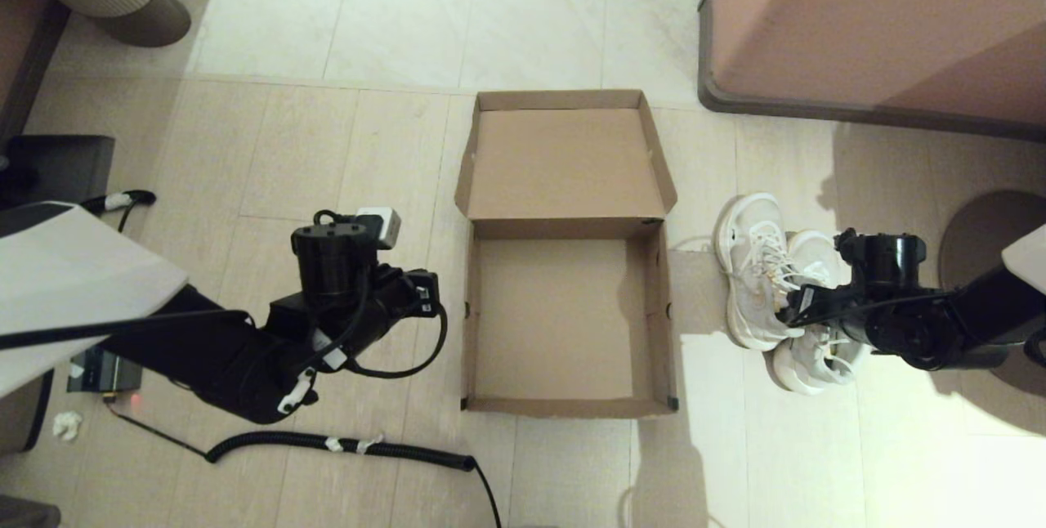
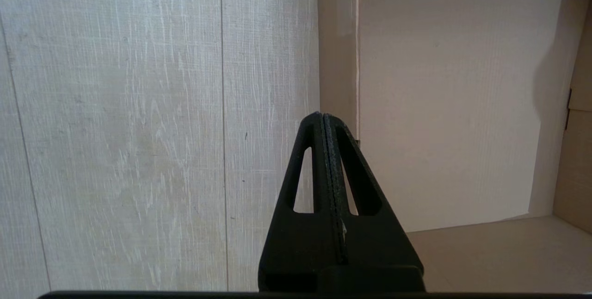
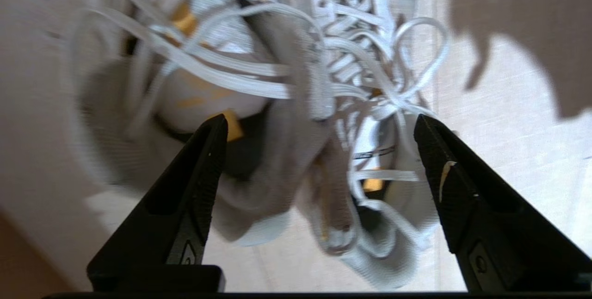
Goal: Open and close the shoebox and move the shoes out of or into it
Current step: Put the shoes into the shoe box
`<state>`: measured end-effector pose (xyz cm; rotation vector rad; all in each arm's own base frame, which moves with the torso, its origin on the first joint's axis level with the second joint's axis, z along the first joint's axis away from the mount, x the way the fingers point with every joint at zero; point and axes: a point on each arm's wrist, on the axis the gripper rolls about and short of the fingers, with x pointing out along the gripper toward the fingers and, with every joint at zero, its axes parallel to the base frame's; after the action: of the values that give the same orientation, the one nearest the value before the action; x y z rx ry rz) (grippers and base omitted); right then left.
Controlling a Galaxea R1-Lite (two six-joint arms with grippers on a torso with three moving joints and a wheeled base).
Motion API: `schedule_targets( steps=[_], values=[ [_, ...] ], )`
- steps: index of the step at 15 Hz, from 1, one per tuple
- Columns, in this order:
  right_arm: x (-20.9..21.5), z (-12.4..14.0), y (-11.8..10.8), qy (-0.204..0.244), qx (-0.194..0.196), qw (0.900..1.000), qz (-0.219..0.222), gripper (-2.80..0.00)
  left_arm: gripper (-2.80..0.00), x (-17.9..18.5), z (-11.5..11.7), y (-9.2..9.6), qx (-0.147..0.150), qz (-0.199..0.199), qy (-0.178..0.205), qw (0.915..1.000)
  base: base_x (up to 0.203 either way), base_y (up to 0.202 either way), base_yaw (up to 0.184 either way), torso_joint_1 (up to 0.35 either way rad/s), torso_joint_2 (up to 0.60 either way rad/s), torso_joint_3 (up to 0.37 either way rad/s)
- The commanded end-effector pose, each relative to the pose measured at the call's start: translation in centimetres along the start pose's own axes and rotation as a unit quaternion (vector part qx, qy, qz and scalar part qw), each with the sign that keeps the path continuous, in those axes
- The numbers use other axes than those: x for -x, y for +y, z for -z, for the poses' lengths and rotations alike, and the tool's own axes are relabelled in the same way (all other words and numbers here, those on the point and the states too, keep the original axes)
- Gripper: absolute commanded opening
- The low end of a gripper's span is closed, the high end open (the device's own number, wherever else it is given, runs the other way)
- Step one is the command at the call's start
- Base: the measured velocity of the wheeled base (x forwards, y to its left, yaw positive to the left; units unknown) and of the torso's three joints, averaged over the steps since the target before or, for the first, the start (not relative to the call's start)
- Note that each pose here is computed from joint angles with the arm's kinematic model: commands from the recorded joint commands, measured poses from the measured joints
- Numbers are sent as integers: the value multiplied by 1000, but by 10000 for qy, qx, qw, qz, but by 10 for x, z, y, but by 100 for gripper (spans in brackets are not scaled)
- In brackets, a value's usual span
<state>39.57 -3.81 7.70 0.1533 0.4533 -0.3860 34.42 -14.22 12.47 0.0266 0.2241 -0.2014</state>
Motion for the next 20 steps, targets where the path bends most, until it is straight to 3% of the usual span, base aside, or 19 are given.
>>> schedule_targets(
  steps=[1, 4, 10, 20],
  values=[
    [-8, 11, 0, 39, 220, 9997, 114, 0, -280, -1, 1, 0, 7, -7, -6, 10000, 0, 0, 0, 0, 0, 0],
    [-15, 34, -2, -1, 625, 9979, 187, 0, -280, -2, 3, 0, 11, -10, 16, 10000, 0, 0, 0, 0, 0, 0],
    [-8, 67, -3, 179, 831, 9963, 130, 0, -280, -4, 4, 0, 63, -16, 31, 10000, 0, 0, 0, 0, 0, 0],
    [-16, 56, 8, -324, 705, 9970, -56, 0, -280, -3, 5, 0, 58, -17, 46, 10000, 0, 0, 0, 0, 0, 0]
  ],
)
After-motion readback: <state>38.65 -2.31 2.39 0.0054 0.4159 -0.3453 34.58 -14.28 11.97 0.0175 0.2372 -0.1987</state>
